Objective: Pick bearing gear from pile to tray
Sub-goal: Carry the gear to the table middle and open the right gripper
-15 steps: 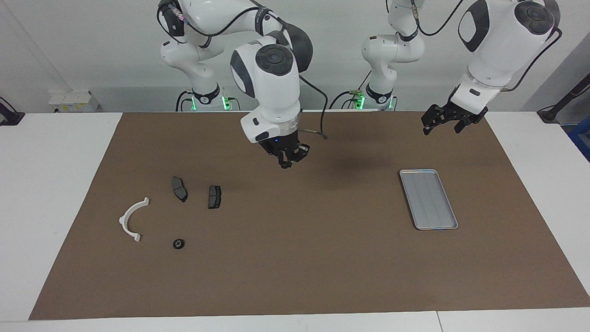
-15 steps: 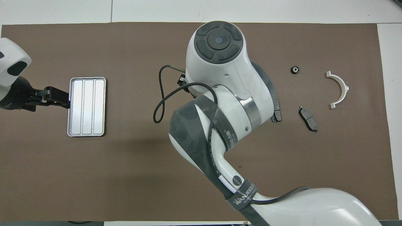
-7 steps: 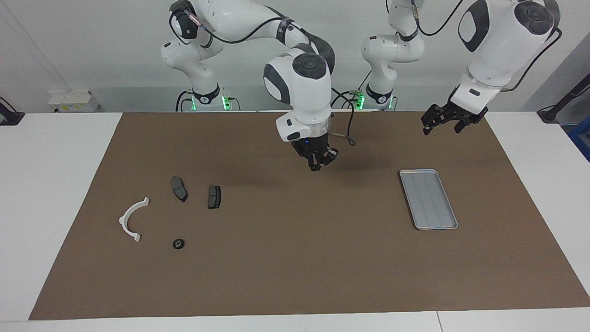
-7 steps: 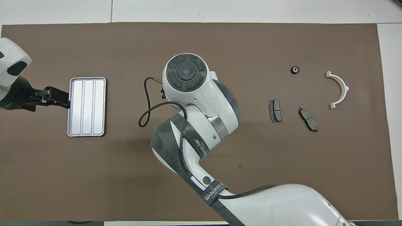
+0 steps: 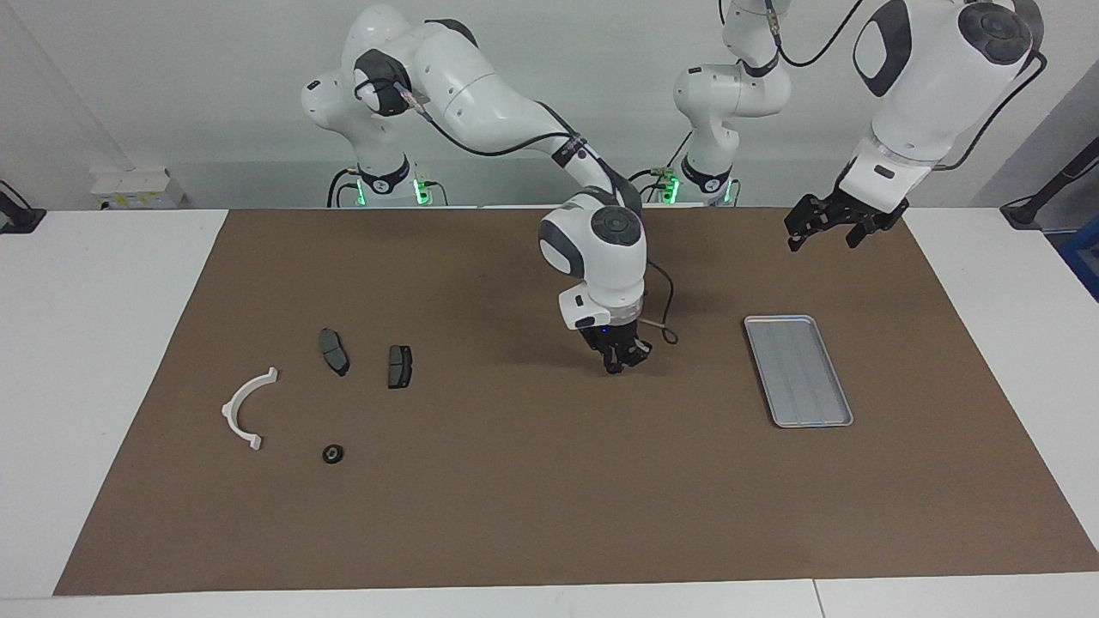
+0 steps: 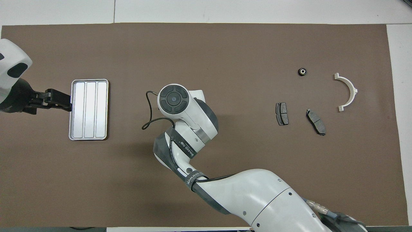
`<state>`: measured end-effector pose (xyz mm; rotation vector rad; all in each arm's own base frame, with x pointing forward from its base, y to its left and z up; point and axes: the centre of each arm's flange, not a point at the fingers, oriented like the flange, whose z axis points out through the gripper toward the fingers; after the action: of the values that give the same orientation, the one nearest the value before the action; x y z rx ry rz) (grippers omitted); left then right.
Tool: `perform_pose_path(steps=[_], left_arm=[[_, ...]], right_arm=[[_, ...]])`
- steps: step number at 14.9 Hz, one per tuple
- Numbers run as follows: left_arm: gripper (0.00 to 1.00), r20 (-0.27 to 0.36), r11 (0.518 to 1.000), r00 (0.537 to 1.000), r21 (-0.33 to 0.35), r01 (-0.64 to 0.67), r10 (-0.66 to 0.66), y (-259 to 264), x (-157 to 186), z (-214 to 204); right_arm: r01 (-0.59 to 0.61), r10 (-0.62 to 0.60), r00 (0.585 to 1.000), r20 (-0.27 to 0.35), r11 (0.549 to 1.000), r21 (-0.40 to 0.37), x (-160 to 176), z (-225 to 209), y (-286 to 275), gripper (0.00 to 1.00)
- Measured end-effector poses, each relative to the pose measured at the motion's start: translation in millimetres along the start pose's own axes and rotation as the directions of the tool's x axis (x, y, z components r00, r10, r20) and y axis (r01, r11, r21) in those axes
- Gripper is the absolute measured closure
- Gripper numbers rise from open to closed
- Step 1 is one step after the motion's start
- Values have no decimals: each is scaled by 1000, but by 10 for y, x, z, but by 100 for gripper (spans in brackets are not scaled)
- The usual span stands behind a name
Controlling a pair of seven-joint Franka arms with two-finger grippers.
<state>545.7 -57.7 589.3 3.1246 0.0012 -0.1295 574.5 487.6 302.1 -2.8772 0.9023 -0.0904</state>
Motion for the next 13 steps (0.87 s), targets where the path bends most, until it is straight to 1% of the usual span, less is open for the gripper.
perform_pose_path(steps=[3,5,7,8,9,10,11,13], left_arm=[[0,0,1000,1000,0,0,0,0,0,0],[0,0,1000,1000,0,0,0,0,0,0],[0,0,1000,1000,0,0,0,0,0,0],[0,0,1000,1000,0,0,0,0,0,0],[0,0,1000,1000,0,0,0,0,0,0],[0,0,1000,1000,0,0,0,0,0,0],[0,0,1000,1000,0,0,0,0,0,0],[0,0,1000,1000,0,0,0,0,0,0]], right_arm=[[0,0,1000,-1,1000,2,0,3,0,75],[0,0,1000,0,1000,-2,-1,13,8,58],[12,-12,1000,-10,1000,-26,2,27,30,39],[20,-21,1000,-18,999,-45,4,34,46,29],[23,-25,1000,-19,997,-69,10,38,70,16],[23,-25,999,-21,995,-97,38,25,100,7],[30,-33,999,-26,993,-116,98,-38,114,0],[90,-94,995,-25,986,-141,318,-318,140,0]])
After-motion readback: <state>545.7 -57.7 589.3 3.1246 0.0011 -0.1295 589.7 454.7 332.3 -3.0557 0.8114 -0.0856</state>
